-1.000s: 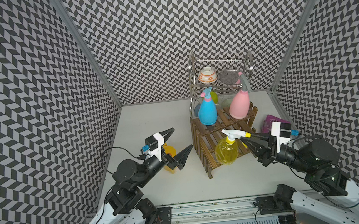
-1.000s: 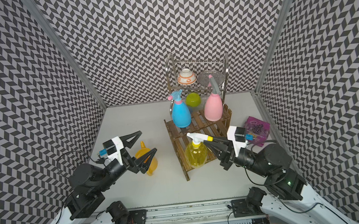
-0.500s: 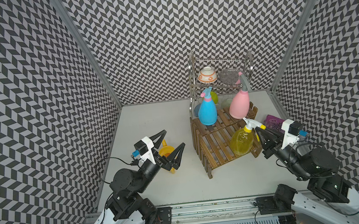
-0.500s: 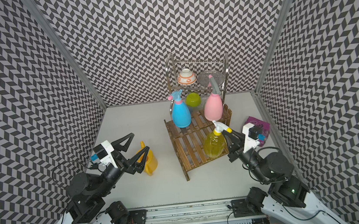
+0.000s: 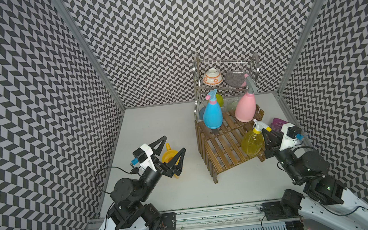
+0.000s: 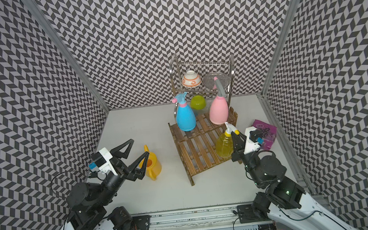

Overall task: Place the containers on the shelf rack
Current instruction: 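Place the container on the shelf.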

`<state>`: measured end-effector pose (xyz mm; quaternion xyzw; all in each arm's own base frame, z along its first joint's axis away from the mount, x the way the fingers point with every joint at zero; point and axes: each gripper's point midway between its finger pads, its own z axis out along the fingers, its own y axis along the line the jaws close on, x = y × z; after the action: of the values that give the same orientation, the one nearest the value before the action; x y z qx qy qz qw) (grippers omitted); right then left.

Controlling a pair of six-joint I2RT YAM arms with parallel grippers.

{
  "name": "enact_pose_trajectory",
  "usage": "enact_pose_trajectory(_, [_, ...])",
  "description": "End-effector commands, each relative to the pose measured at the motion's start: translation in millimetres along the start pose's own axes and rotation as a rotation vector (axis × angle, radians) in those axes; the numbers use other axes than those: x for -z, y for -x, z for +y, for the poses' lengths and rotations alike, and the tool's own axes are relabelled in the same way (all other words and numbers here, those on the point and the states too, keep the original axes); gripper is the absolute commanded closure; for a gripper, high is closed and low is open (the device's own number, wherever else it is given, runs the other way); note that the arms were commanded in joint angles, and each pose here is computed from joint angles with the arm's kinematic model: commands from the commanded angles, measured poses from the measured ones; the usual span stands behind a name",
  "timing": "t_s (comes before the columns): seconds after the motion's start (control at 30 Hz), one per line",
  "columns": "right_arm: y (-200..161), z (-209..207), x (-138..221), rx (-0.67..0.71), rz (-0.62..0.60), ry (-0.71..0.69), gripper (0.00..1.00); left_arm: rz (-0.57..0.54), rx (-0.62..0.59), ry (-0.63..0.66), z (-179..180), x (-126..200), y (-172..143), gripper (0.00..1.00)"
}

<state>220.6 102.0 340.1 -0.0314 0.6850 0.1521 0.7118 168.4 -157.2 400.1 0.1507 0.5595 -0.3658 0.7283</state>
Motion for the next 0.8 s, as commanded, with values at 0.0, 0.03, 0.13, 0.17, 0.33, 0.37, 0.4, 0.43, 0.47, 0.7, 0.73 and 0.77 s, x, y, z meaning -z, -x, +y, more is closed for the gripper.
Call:
enact_pose_trajectory(0.0, [17,-3,-1,-0.015,-0.080,-0.025,0.99,-0.017,0.001,0.008,1,1,3,0.00])
enact_pose_trajectory(0.03, [16,-3,-2,-0.008,-0.078,-0.025,0.98,-0.015,0.001,0.009,2,1,2,0.00])
enact_pose_trajectory(0.13, [11,-2,-5,0.012,-0.067,-0.027,0.95,-0.015,-0.001,0.007,1,1,2,0.00])
enact_pose_trajectory(0.17, [9,-1,-6,0.018,-0.062,-0.026,0.94,-0.016,-0.002,0.006,1,1,2,0.00])
enact_pose_trajectory(0.33, [0,-1,-7,0.031,-0.047,-0.025,0.87,-0.015,-0.007,0.010,2,1,1,0.00])
enact_pose_trajectory(0.37, [-2,-2,-7,0.031,-0.044,-0.026,0.86,-0.014,-0.007,0.010,2,1,1,0.00])
enact_pose_trajectory(0.4, [-3,-2,-7,0.033,-0.040,-0.027,0.84,-0.015,-0.007,0.011,2,2,1,0.00])
enact_pose_trajectory(0.43, [-5,-2,-7,0.034,-0.034,-0.027,0.83,-0.015,-0.008,0.011,2,2,1,0.00])
enact_pose_trajectory(0.47, [-7,-2,-7,0.035,-0.028,-0.027,0.80,-0.015,-0.007,0.012,2,2,1,0.00])
enact_pose_trajectory(0.7, [-6,-2,-2,0.036,-0.027,-0.006,0.59,-0.016,-0.011,0.015,3,3,2,0.00])
enact_pose_trajectory(0.73, [-5,-2,-1,0.034,-0.031,-0.001,0.57,-0.019,-0.013,0.016,3,3,2,0.00])
enact_pose_trajectory(0.77, [-5,-1,0,0.035,-0.033,0.003,0.55,-0.018,-0.014,0.018,3,3,2,0.00])
